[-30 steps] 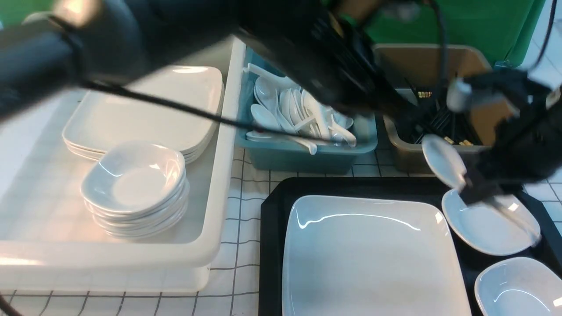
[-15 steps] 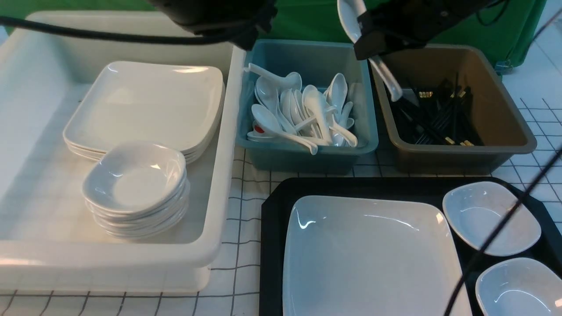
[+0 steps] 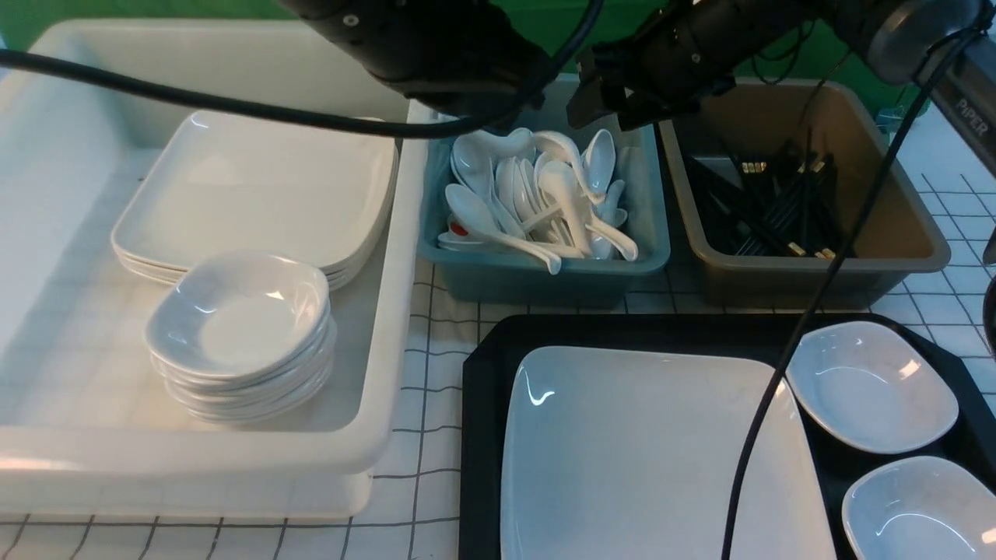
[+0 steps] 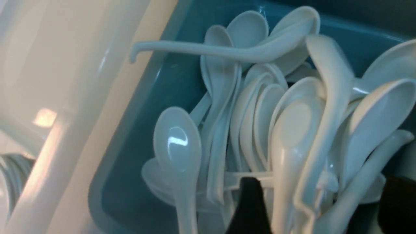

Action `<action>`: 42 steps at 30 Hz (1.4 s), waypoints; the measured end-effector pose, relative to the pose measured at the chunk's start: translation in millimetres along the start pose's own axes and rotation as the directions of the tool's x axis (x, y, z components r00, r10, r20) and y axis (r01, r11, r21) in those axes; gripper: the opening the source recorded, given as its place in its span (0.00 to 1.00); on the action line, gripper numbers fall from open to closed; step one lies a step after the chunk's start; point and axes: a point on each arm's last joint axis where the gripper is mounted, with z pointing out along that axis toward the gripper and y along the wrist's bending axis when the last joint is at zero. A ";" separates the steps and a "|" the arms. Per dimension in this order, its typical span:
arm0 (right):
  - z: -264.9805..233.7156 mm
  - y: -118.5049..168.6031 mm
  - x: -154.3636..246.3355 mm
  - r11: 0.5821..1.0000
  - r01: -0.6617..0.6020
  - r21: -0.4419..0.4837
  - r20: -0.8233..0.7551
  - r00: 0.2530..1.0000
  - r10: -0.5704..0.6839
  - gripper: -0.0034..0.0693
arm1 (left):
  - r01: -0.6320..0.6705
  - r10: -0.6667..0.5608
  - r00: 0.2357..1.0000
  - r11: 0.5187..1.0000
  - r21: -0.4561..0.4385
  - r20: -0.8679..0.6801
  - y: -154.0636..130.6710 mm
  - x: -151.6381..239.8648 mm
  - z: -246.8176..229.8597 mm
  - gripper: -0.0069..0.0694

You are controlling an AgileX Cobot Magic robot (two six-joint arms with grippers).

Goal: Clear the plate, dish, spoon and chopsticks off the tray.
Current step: Use the right arm to put the soup spoon into the small storage box in the middle, then use the right arm to grab a small plate from the dinner plate

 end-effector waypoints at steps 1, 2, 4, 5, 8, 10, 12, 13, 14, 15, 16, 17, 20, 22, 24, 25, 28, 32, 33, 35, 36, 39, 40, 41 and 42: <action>-7.2 2.8 -0.2 1.000 0.011 0.000 -0.012 1.000 -0.011 0.75 | 0.001 -0.001 1.000 1.000 0.001 -0.001 -0.1 0.1 0.0 0.09; -15.2 5.5 -1.2 1.000 0.020 0.004 -0.012 1.000 -0.020 0.74 | 0.000 0.000 1.000 1.000 0.005 -0.006 -0.4 0.6 0.0 0.09; -37.3 12.0 -3.6 0.999 0.038 0.025 0.003 0.999 -0.038 0.64 | -0.007 0.007 0.999 1.000 0.014 -0.031 -1.3 2.8 -0.1 0.09; -52.7 17.0 -5.1 0.998 0.051 0.036 0.021 0.998 -0.052 0.57 | -0.013 0.014 0.999 1.000 0.018 -0.043 -1.6 3.9 -0.1 0.09; -102.9 29.0 2.7 0.987 0.112 0.111 0.035 0.993 -0.117 0.24 | -0.019 0.023 0.995 0.999 0.044 -0.095 -4.5 8.7 -0.9 0.09; -121.0 29.0 17.6 0.975 0.140 0.174 -0.007 0.990 -0.141 0.11 | -0.030 0.036 0.993 0.998 0.058 -0.109 -9.0 9.9 -1.4 0.09; -135.2 25.4 37.0 0.952 0.176 0.249 -0.071 0.984 -0.163 0.08 | -0.061 0.069 0.992 0.995 0.075 -0.109 -17.2 10.2 -1.3 0.09; -140.6 26.7 39.2 0.950 0.179 0.257 -0.070 0.984 -0.167 0.08 | -0.065 0.074 0.991 0.995 0.078 -0.110 -18.5 10.6 -1.1 0.09; -144.7 21.7 61.1 0.932 0.202 0.300 -0.145 0.976 -0.164 0.11 | -0.089 0.100 0.989 0.991 0.100 -0.106 -28.9 12.9 3.0 0.09; -141.3 19.4 67.0 0.931 0.204 0.302 -0.170 0.973 -0.157 0.13 | -0.094 0.105 0.989 0.990 0.106 -0.106 -31.9 13.3 3.6 0.09; -140.7 12.7 91.5 0.915 0.228 0.333 -0.254 0.956 -0.146 0.21 | -0.112 0.127 0.986 0.985 0.131 -0.112 -43.1 18.0 10.7 0.09; -136.8 8.8 104.2 0.911 0.236 0.339 -0.298 0.945 -0.134 0.27 | -0.123 0.141 0.982 0.982 0.145 -0.123 -49.9 22.2 16.1 0.09; -114.2 -5.8 149.0 0.909 0.252 0.333 -0.420 0.903 -0.097 0.48 | -0.141 0.168 0.975 0.974 0.178 -0.147 -65.6 36.2 32.8 0.09; -97.4 -13.9 173.7 0.910 0.259 0.324 -0.459 0.884 -0.089 0.61 | -0.145 0.178 0.971 0.970 0.196 -0.160 -74.1 47.2 44.5 0.09; -85.7 -19.2 190.6 0.910 0.268 0.317 -0.479 0.873 -0.090 0.68 | -0.146 0.183 0.968 0.967 0.209 -0.173 -80.5 58.0 54.6 0.09; -79.2 -22.9 201.7 0.907 0.280 0.316 -0.493 0.865 -0.095 0.71 | -0.150 0.189 0.966 0.965 0.213 -0.175 -83.1 64.4 60.8 0.09; -70.1 -30.8 220.2 0.891 0.323 0.320 -0.531 0.840 -0.114 0.74 | -0.150 0.189 0.967 0.964 0.221 -0.170 -87.1 74.5 70.7 0.09; -58.4 -38.0 232.9 0.875 0.364 0.318 -0.546 0.825 -0.145 0.74 | -0.130 0.162 0.978 0.966 0.224 -0.131 -88.2 79.4 78.9 0.09; -55.6 -39.1 233.2 0.874 0.368 0.318 -0.543 0.826 -0.151 0.74 | -0.129 0.158 0.980 0.967 0.222 -0.120 -88.1 79.4 79.9 0.09; -50.1 -41.3 233.2 0.871 0.375 0.317 -0.535 0.829 -0.162 0.75 | -0.126 0.152 0.983 0.968 0.219 -0.104 -88.0 78.5 80.6 0.09; -47.9 -42.2 233.2 0.869 0.380 0.318 -0.532 0.830 -0.168 0.75 | -0.127 0.151 0.984 0.968 0.218 -0.096 -88.0 78.0 80.9 0.09; -39.2 -46.4 234.8 0.862 0.397 0.314 -0.541 0.821 -0.181 0.75 | -0.134 0.152 0.986 0.967 0.219 -0.064 -88.4 75.8 81.7 0.09; -35.5 -48.2 236.0 0.861 0.403 0.312 -0.548 0.816 -0.183 0.75 | -0.144 0.156 0.987 0.965 0.219 -0.038 -88.8 73.6 81.8 0.09; -32.1 -49.9 237.5 0.860 0.407 0.308 -0.557 0.810 -0.184 0.75 | -0.151 0.158 0.987 0.964 0.220 -0.012 -89.1 71.4 81.9 0.09; -29.9 -50.8 238.6 0.861 0.408 0.305 -0.563 0.806 -0.182 0.75 | -0.149 0.153 0.988 0.964 0.220 -0.002 -89.3 70.4 81.9 0.09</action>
